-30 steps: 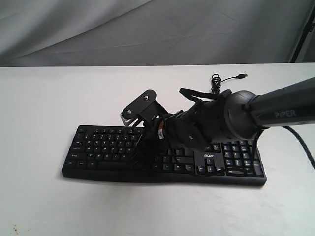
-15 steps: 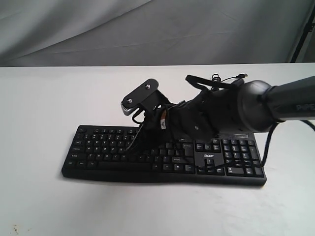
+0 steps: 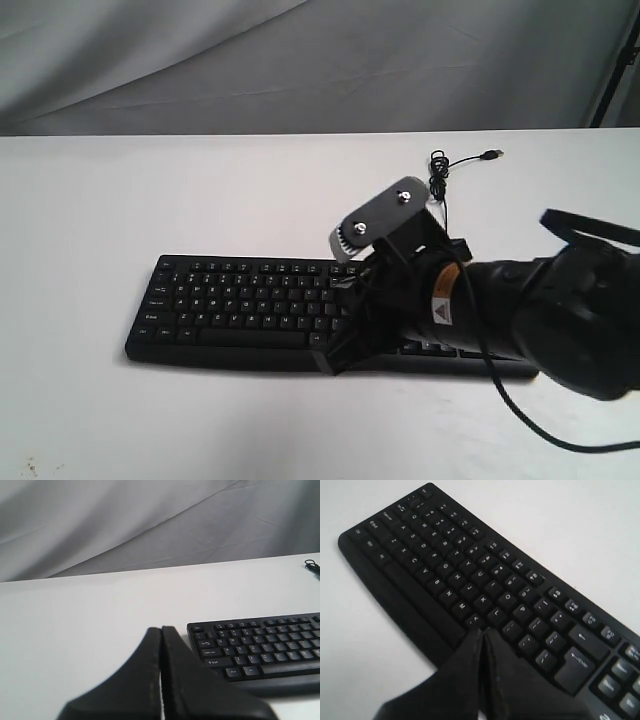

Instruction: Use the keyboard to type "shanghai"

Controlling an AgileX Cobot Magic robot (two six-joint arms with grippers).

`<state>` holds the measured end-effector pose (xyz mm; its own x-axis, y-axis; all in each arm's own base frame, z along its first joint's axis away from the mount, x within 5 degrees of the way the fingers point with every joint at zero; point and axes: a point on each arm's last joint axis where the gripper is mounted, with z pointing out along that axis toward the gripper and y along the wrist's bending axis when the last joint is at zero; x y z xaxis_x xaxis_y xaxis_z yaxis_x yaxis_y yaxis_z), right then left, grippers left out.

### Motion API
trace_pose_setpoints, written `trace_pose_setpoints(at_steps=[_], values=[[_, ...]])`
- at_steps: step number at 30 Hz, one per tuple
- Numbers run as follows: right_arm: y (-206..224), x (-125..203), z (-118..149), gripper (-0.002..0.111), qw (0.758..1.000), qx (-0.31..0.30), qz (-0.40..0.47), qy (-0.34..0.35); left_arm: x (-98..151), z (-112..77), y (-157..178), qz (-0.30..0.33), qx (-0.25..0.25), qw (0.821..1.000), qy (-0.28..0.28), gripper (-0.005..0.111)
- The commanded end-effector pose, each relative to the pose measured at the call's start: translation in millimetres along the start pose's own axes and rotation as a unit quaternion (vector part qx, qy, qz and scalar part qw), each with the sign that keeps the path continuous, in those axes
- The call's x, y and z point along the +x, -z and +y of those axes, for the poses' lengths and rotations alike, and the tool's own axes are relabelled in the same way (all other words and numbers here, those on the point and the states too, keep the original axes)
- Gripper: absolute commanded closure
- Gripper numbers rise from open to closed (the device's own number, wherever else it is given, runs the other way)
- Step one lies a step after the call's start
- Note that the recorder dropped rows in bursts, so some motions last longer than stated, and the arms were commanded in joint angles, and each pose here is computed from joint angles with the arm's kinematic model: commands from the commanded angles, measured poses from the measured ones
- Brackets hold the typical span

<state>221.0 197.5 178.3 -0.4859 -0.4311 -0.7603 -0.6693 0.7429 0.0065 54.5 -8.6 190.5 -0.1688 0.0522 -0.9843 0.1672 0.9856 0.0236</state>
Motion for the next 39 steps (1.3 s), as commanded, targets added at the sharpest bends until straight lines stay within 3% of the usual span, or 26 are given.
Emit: trace_pose_setpoints(at_steps=[1,14,21,28,39], values=[[13.3,5.1,0.7,0.108,1.000,-0.001,-0.014,-0.012,0.8,-0.2,-0.1,-0.002,0.002,1.000,0.001,0.107],[33.1,1.5,0.7,0.108,0.999,0.000,-0.031,-0.013,0.8,-0.2,-0.1,-0.002,0.002,1.000,0.001,0.107],[122.1,2.3,0.8,0.108,0.986,-0.001,-0.164,-0.012,0.8,-0.2,-0.1,-0.002,0.002,1.000,0.001,0.107],[194.5,55.4,-21.0,0.108,0.948,0.088,-0.301,-0.049,0.8,-0.2,-0.1,-0.002,0.002,1.000,0.001,0.107],[200.3,97.8,-21.5,0.108,0.926,0.119,-0.350,-0.081,0.8,-0.2,-0.1,-0.002,0.002,1.000,0.001,0.107]])
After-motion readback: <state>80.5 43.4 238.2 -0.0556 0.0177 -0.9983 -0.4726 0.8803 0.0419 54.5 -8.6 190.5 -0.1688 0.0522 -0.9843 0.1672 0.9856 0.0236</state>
